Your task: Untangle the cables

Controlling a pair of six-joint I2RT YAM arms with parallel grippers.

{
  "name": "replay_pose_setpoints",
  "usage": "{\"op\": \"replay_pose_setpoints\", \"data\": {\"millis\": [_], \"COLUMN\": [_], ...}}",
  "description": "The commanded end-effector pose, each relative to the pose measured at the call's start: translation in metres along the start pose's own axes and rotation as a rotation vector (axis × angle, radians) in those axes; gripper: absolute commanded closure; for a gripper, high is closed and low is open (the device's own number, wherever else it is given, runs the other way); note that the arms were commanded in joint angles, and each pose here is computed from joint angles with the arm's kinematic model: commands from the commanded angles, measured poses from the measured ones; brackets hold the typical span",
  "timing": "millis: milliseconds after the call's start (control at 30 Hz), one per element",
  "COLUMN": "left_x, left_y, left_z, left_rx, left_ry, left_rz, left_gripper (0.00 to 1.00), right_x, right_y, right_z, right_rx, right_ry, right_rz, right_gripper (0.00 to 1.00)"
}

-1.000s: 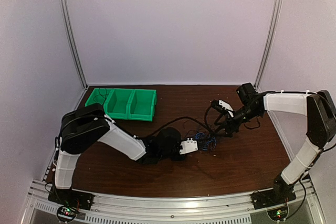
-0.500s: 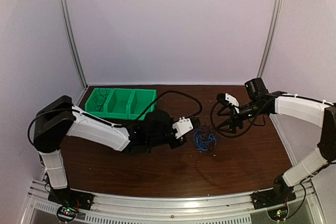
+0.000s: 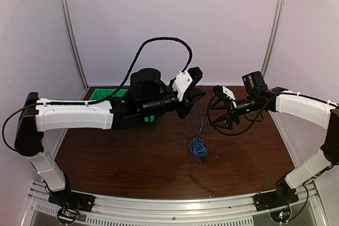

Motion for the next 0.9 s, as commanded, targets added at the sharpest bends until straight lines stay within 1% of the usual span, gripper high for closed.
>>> {"op": "replay_pose_setpoints", "data": {"millis": [0,133,200,333,400,467,567,633,700,733,767,800,867], "left_x": [-0.01,-0.016,-0.019,-0.026,-0.03,-0.034,-0.04,-0.045,-0.051,-0.056,-0.061,-0.068,-0.082], "left_y": [0.006,0.01,0.013,0.021,0.023,0.03,0.034,0.039,0.042,0.045,0.048,0.051,0.059], "left_z": [0.049,0.073,0.083,0.101,0.11,0.117,0.13,0.14,0.149,0.156,0.162,0.171,0.189], "left_rx": [-0.071,-0.099,-0.108,-0.12,-0.134,-0.161,-0.166,-0.164,-0.153,-0.147,-0.146,-0.118,-0.096], "left_ry": [-0.074,-0.124,-0.145,-0.184,-0.205,-0.22,-0.244,-0.257,-0.27,-0.282,-0.294,-0.306,-0.335], "left_rz": [-0.004,0.009,0.021,0.061,0.062,0.102,0.116,0.139,0.161,0.177,0.188,0.208,0.255], "left_gripper": [1.0,1.0,1.0,1.0,1.0,1.0,1.0,1.0,1.0,1.0,1.0,1.0,1.0], "right_x": [-0.002,0.003,0.009,0.022,0.028,0.034,0.045,0.051,0.056,0.058,0.059,0.06,0.06], "right_y": [0.001,0.005,0.009,0.02,0.022,0.022,0.021,0.02,0.019,0.018,0.015,0.012,0.004], "right_z": [0.039,0.061,0.066,0.063,0.059,0.054,0.039,0.027,0.018,0.012,0.006,0.0,-0.013], "right_rx": [-0.033,-0.044,-0.03,0.015,0.038,0.063,0.114,0.143,0.16,0.165,0.172,0.18,0.218], "right_ry": [-0.093,-0.148,-0.172,-0.207,-0.211,-0.217,-0.203,-0.183,-0.161,-0.147,-0.13,-0.118,-0.099], "right_rz": [0.026,0.065,0.103,0.181,0.199,0.217,0.236,0.244,0.243,0.236,0.219,0.205,0.176], "right_gripper": [0.09,0.08,0.09,0.1,0.15,0.21,0.38,0.46,0.58,0.68,0.74,0.77,0.78]}}
Point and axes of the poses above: each gripper's point midway between its finger pads, its own x axis out along the fingers, its own y axis along the line the jaws close on, z = x × y, the point moved 1 cm from there along -x, back along the fingers, and after that the axes turned 7 degrees about -x, right-handed, at the moved point
